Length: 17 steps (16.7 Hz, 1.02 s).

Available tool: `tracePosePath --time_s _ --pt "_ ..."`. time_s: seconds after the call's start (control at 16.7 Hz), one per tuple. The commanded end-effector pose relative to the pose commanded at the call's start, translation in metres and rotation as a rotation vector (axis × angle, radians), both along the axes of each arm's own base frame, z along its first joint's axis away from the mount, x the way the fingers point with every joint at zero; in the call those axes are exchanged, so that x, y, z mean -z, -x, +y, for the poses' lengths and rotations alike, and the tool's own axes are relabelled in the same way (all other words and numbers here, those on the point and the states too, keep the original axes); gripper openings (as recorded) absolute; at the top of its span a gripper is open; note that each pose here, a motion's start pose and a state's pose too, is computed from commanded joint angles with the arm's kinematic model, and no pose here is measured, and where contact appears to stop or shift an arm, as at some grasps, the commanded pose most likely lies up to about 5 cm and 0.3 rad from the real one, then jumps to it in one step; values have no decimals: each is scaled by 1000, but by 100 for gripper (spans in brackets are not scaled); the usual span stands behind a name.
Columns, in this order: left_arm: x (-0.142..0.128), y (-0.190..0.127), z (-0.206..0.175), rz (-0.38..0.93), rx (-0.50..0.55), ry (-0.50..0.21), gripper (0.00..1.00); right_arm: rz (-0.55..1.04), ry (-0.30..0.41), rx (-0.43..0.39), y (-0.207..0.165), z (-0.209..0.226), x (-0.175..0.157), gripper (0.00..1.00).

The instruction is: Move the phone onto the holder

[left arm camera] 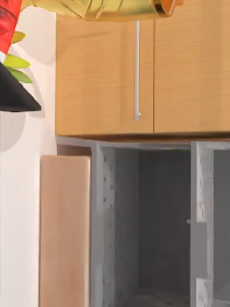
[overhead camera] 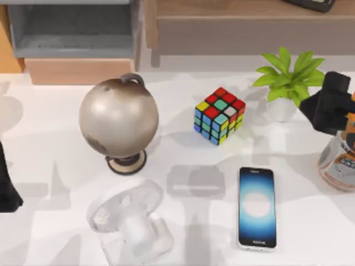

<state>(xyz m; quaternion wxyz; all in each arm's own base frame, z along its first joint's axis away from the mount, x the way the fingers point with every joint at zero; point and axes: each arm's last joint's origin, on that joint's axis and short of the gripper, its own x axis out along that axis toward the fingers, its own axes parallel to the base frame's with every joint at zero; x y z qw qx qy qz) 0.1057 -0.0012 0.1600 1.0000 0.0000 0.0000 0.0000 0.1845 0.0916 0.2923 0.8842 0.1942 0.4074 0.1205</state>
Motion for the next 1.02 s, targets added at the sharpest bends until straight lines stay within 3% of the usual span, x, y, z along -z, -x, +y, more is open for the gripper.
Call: tracePosePath --time_s 0.3,0.6,0.78,1.02 --pt "0 0 0 0 0 0 100 427 175 9 -52 61 44 100" --pt "0 0 0 0 0 0 100 664 359 9 -80 103 100 100" --pt "0 0 0 0 0 0 100 716 412 3 -85 112 117 100" --pt "0 0 0 0 0 0 100 720 416 2 -86 112 119 100"
